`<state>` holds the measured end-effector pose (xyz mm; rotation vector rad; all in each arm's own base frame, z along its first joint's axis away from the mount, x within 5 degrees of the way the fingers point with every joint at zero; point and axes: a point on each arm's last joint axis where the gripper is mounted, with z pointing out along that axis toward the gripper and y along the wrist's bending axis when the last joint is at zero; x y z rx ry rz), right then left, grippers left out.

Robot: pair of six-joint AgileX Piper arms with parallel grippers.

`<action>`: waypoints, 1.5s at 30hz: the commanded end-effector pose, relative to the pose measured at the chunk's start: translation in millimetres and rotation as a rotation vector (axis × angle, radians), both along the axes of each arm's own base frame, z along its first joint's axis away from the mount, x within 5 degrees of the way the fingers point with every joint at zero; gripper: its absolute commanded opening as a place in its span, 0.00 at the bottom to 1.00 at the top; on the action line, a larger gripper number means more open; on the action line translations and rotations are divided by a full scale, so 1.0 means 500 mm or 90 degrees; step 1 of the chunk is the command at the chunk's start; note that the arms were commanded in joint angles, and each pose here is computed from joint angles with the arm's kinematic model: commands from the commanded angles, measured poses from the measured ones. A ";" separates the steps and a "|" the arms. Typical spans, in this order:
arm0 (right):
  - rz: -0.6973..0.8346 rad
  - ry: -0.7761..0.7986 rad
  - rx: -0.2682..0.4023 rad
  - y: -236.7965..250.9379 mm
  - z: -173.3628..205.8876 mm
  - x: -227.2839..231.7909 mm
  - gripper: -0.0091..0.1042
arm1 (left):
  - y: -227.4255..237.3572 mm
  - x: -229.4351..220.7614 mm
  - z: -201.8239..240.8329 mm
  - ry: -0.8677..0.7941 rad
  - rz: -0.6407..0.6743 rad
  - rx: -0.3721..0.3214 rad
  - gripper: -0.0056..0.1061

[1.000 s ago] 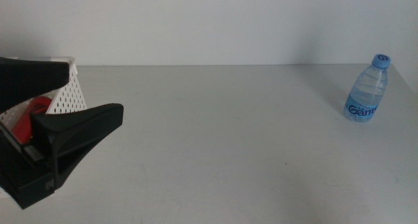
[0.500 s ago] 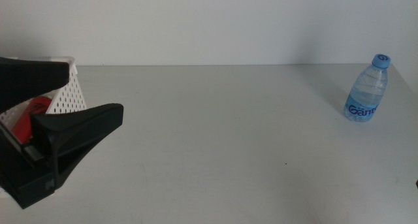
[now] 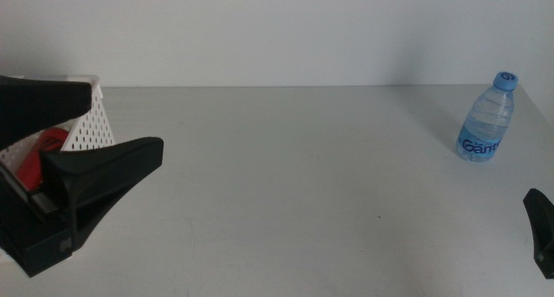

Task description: Use arms to grab the bottles and put them into the dustbin to the left of the table.

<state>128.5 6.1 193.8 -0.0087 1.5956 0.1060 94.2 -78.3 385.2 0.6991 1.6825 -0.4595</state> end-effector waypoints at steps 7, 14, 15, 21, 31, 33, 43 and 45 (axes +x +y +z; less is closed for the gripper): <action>0.004 -0.086 0.016 0.000 0.011 0.028 0.91 | 0.000 0.000 0.031 -0.042 0.005 -0.053 0.85; -0.096 -0.099 0.043 -0.030 -0.004 0.070 0.91 | 0.000 0.000 0.031 -0.042 0.005 -0.053 0.85; -0.101 -0.093 0.044 -0.031 -0.006 0.081 0.91 | 0.000 0.000 0.031 -0.042 0.005 -0.053 0.85; -0.094 -0.085 0.041 -0.031 -0.009 0.164 0.91 | 0.000 0.000 0.031 -0.042 0.005 -0.053 0.85; -0.102 -0.102 -0.011 -0.035 -0.017 0.308 0.91 | 0.000 0.000 0.031 -0.042 0.005 -0.053 0.85; -0.109 -0.111 -0.016 -0.038 -0.019 0.338 0.91 | 0.000 0.000 0.031 -0.042 0.005 -0.053 0.85; -0.157 -0.111 -0.017 -0.055 -0.059 0.463 0.91 | 0.000 0.000 0.031 -0.042 0.005 -0.053 0.85; -0.149 -0.104 -0.017 -0.053 -0.060 0.487 0.91 | 0.000 0.000 0.031 -0.042 0.005 -0.053 0.85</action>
